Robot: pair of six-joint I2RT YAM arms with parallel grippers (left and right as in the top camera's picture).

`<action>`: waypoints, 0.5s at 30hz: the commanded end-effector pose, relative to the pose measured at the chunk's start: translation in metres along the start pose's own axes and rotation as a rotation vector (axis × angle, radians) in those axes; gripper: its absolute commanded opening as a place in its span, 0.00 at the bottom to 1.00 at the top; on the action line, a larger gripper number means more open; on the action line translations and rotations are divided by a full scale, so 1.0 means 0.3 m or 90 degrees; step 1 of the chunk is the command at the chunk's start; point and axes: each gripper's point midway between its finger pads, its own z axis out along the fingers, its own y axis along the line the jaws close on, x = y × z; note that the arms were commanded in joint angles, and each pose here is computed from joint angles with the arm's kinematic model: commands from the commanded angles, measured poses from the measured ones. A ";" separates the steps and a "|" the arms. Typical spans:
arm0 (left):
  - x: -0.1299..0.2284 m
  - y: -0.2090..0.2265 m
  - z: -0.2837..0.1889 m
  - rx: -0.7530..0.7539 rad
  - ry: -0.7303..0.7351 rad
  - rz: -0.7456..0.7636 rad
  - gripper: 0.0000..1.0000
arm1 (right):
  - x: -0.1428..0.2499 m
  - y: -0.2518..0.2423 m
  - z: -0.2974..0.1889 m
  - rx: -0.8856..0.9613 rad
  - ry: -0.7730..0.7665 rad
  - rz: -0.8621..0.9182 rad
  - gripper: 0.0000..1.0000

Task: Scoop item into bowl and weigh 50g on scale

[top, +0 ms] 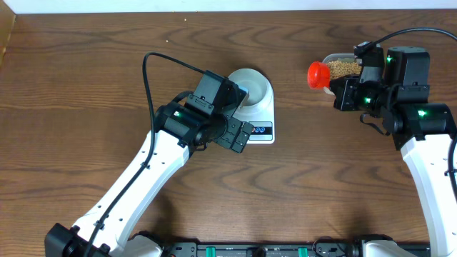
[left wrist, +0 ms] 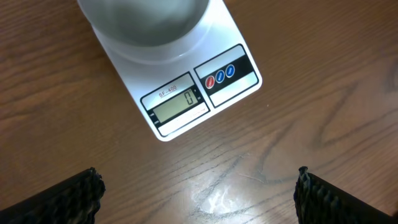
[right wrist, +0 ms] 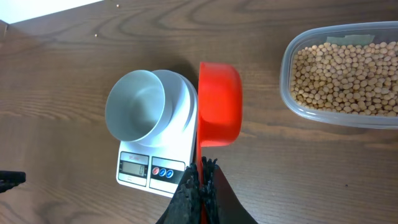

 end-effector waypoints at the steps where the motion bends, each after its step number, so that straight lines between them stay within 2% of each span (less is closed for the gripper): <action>1: 0.006 0.036 0.006 -0.035 0.004 -0.017 1.00 | -0.028 0.007 -0.026 0.002 -0.019 -0.015 0.01; 15: -0.006 0.054 0.005 -0.054 -0.006 -0.016 1.00 | -0.028 0.007 -0.026 0.002 -0.019 -0.015 0.01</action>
